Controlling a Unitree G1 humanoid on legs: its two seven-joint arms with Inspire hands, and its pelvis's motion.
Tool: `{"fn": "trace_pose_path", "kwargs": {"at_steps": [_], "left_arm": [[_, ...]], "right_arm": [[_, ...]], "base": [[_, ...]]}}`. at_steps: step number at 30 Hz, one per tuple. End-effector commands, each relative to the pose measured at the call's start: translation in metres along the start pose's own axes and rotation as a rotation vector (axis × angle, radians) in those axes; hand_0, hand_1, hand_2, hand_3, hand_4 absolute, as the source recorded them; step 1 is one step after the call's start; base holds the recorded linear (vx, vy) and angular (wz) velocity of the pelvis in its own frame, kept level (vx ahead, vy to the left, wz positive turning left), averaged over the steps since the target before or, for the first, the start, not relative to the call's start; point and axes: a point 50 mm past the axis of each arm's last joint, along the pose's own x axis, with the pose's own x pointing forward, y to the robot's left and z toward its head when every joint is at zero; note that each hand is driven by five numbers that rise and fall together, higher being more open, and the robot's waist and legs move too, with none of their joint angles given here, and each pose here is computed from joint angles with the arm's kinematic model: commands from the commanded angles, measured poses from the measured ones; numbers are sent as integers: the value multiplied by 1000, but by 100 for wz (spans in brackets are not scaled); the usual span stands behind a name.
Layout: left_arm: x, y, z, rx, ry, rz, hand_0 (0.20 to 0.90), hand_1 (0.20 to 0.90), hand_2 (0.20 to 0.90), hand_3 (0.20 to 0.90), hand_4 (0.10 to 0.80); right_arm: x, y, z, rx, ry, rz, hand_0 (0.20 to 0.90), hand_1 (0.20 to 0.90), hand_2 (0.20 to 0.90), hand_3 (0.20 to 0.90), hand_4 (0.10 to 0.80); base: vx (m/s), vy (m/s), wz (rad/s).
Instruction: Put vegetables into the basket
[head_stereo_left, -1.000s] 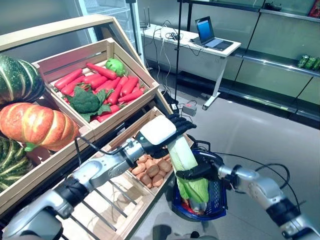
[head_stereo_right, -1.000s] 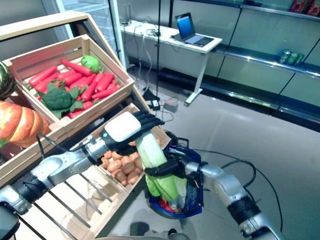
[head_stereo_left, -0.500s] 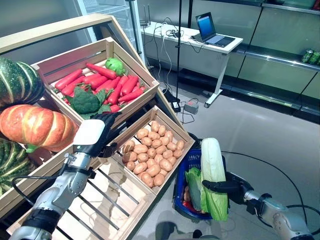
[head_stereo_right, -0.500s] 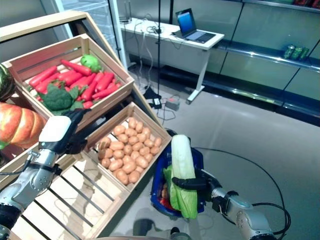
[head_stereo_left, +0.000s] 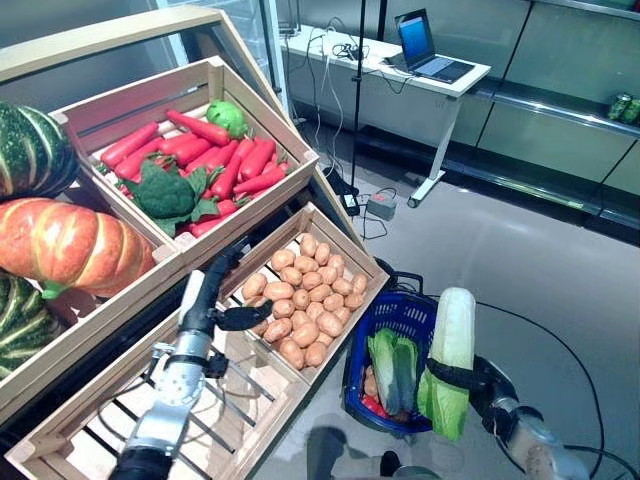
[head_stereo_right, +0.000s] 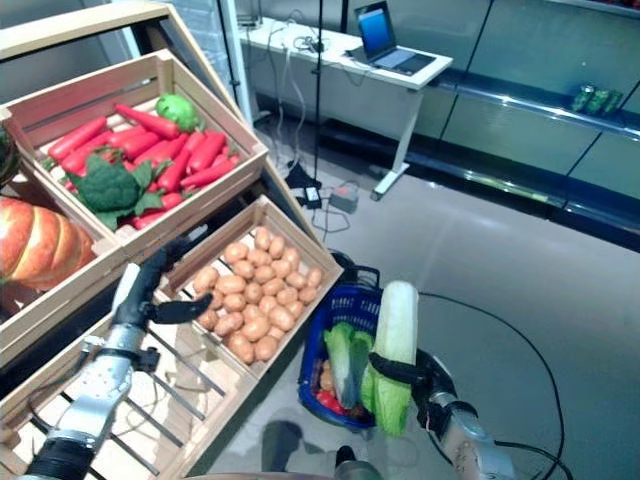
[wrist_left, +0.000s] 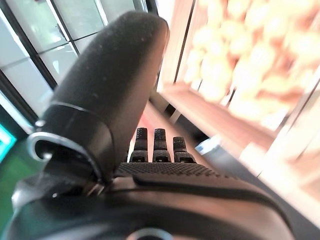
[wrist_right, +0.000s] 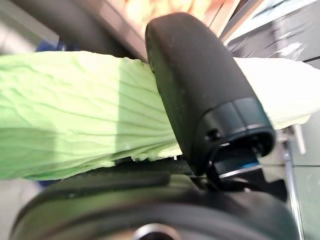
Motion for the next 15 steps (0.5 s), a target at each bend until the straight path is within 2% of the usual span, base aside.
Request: {"fn": "trace_pose_path", "kwargs": {"at_steps": [1, 6, 10, 15], "left_arm": [[29, 5, 65, -101, -281, 22, 900, 900, 900, 900, 800], [37, -11, 69, -157, -266, -5, 900, 900, 900, 900, 800], [42, -8, 83, -147, -317, 27, 900, 900, 900, 900, 800], [56, -4, 110, -206, -403, 66, 900, 900, 900, 900, 800]], "right_arm": [[17, 12, 106, 30, -423, -80, 300, 300, 300, 300, 400], [27, 17, 151, 54, -496, -121, 300, 300, 300, 300, 400], [30, 26, 186, 39, -550, -106, 300, 300, 300, 300, 400], [27, 13, 222, 79, -612, -130, 300, 300, 300, 300, 400]], "base": [[-174, -79, 7], [-132, -33, 13], [-134, -7, -15], [-181, -40, 4]]}}
